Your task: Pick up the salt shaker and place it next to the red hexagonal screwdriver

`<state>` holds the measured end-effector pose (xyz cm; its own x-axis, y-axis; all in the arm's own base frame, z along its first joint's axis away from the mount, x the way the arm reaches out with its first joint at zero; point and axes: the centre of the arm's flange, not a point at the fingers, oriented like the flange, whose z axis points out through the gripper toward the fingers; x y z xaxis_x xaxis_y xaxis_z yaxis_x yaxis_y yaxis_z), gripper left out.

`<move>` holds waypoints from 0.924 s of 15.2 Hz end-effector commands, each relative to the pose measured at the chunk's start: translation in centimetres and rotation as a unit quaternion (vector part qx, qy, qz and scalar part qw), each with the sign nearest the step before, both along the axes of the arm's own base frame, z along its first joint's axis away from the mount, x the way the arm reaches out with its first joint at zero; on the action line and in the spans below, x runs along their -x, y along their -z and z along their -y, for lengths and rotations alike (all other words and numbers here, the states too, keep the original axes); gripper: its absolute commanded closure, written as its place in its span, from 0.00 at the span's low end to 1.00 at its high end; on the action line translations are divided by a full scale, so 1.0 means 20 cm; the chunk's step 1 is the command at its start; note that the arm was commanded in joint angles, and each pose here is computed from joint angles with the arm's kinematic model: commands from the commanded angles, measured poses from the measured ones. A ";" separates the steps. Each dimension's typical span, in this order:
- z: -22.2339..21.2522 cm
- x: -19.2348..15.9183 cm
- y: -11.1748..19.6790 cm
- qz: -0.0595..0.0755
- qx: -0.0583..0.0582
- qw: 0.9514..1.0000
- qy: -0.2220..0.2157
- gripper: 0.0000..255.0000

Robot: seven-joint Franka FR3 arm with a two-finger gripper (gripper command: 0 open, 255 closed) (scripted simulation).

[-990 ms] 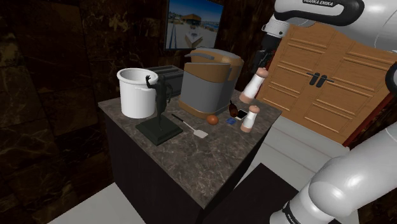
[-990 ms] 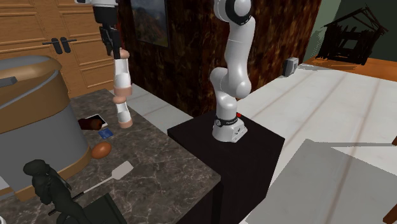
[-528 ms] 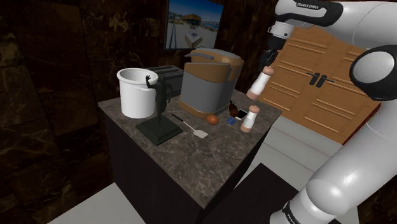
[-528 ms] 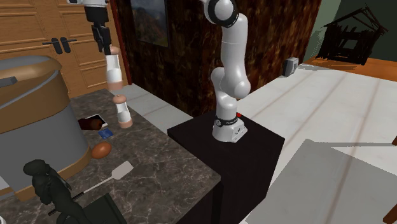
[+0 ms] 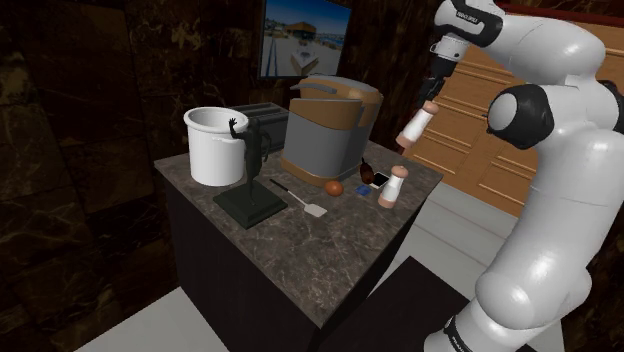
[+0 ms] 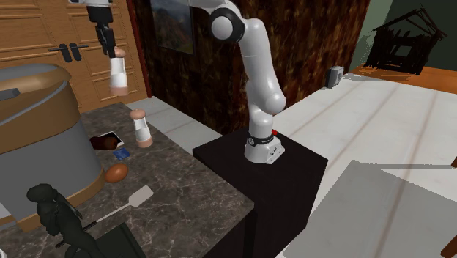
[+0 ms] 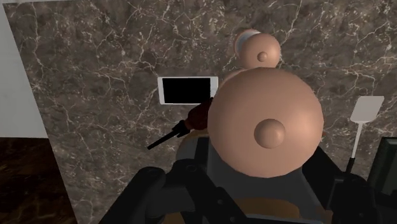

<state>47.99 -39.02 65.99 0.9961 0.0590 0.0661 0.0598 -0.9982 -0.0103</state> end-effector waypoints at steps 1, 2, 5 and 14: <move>0.13 -0.04 0.00 0.000 0.000 1.000 -0.002 1.00; 0.21 -0.05 0.00 0.000 0.000 1.000 -0.002 1.00; 0.21 -0.05 0.08 0.000 0.000 1.000 -0.002 1.00; 0.21 -0.05 0.32 0.000 0.000 1.000 -0.002 1.00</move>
<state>48.97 -43.07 60.21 0.9959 0.0626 0.0657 0.0635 -0.9979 -0.0105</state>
